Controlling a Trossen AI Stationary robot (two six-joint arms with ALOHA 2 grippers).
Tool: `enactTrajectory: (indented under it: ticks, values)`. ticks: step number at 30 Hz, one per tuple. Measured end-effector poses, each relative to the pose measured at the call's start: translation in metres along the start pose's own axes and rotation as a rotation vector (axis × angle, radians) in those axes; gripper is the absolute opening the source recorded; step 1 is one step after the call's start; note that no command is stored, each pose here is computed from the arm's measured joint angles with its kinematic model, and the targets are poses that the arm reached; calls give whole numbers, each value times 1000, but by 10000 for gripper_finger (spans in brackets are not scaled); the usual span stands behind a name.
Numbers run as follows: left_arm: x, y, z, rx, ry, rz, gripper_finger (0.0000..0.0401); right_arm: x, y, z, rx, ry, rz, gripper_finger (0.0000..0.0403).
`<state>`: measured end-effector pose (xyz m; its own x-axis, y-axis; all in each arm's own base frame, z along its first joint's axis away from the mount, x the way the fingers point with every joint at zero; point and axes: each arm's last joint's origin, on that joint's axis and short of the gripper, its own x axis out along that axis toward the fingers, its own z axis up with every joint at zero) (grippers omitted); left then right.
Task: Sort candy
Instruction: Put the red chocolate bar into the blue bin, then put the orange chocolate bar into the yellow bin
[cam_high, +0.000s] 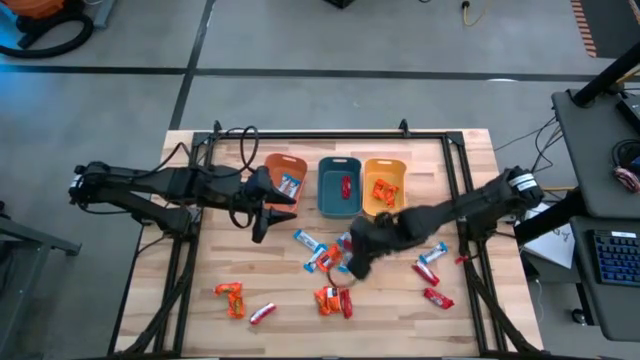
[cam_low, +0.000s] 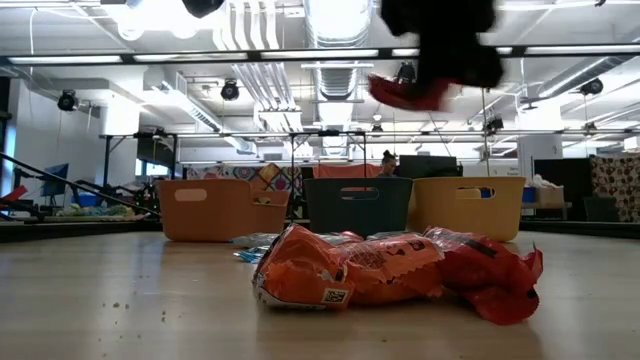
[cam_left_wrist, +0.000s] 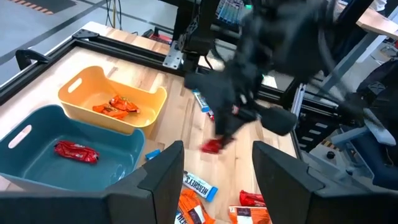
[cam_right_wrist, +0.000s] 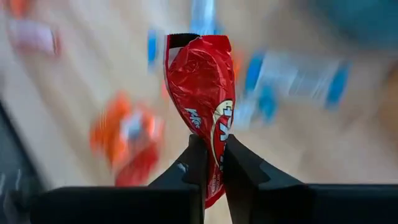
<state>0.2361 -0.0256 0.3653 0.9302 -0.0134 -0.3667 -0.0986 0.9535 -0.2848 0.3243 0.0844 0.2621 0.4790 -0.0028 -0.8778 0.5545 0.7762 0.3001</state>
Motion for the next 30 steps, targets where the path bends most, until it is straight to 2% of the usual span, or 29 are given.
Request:
enactTrajectory:
  ticks: [2,5,10,12,18,30]
  values:
    - [0,0,0,0,2,1,174,-8,-5,23,17,-125,-52,28]
    - [0,0,0,0,-3,11,174,-15,-24,56,105,-264,-118,28]
    - [0,1,0,-3,-7,23,174,-13,-67,101,347,-392,-125,31]
    - [0,1,0,-5,-5,24,174,-12,-80,110,397,-421,-126,37]
    - [0,2,-4,-32,31,37,174,-13,-95,121,421,-450,-151,65]
    - [0,4,-8,-43,74,55,174,-13,-95,121,413,-447,-150,140]
